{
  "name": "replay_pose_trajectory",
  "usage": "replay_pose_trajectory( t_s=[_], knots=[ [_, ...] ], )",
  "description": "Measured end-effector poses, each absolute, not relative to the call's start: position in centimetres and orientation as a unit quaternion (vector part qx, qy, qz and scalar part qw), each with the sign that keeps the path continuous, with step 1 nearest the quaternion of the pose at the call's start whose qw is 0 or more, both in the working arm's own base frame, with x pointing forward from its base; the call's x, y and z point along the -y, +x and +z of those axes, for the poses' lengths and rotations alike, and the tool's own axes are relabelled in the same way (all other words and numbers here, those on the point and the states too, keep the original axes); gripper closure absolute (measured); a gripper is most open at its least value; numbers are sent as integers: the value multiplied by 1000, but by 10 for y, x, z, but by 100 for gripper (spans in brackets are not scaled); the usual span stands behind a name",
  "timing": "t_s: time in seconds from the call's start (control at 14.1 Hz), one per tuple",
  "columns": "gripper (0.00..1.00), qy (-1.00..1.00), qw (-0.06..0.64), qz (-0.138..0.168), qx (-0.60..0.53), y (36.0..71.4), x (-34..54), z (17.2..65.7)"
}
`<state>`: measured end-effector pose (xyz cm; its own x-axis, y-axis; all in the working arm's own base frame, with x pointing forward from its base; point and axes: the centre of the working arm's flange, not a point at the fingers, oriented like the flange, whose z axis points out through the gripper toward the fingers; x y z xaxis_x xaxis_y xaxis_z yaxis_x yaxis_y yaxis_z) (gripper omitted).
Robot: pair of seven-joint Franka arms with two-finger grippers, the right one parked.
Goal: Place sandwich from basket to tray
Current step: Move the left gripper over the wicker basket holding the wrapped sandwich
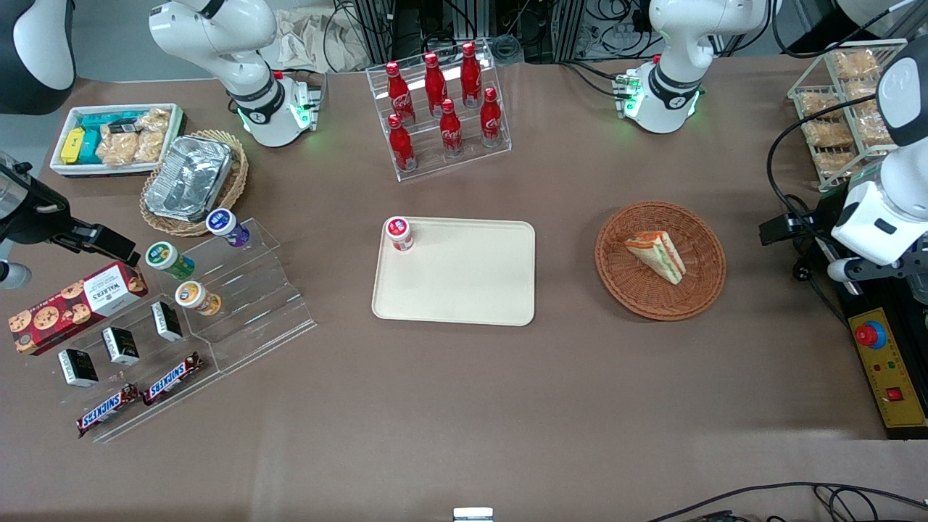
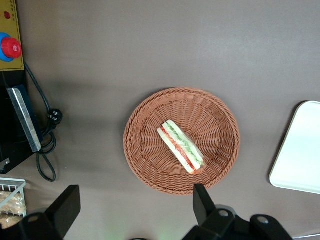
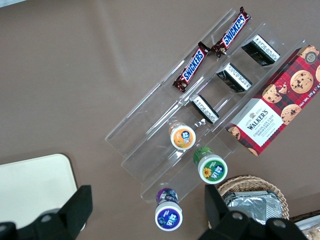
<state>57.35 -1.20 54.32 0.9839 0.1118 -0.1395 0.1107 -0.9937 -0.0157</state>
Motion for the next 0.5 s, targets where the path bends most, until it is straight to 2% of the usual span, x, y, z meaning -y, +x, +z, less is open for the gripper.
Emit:
replay_pose_trajectory(
  t_s=[0.5],
  knots=[
    [0, -996, 3, 68, 55, 573, 14, 546]
  ],
)
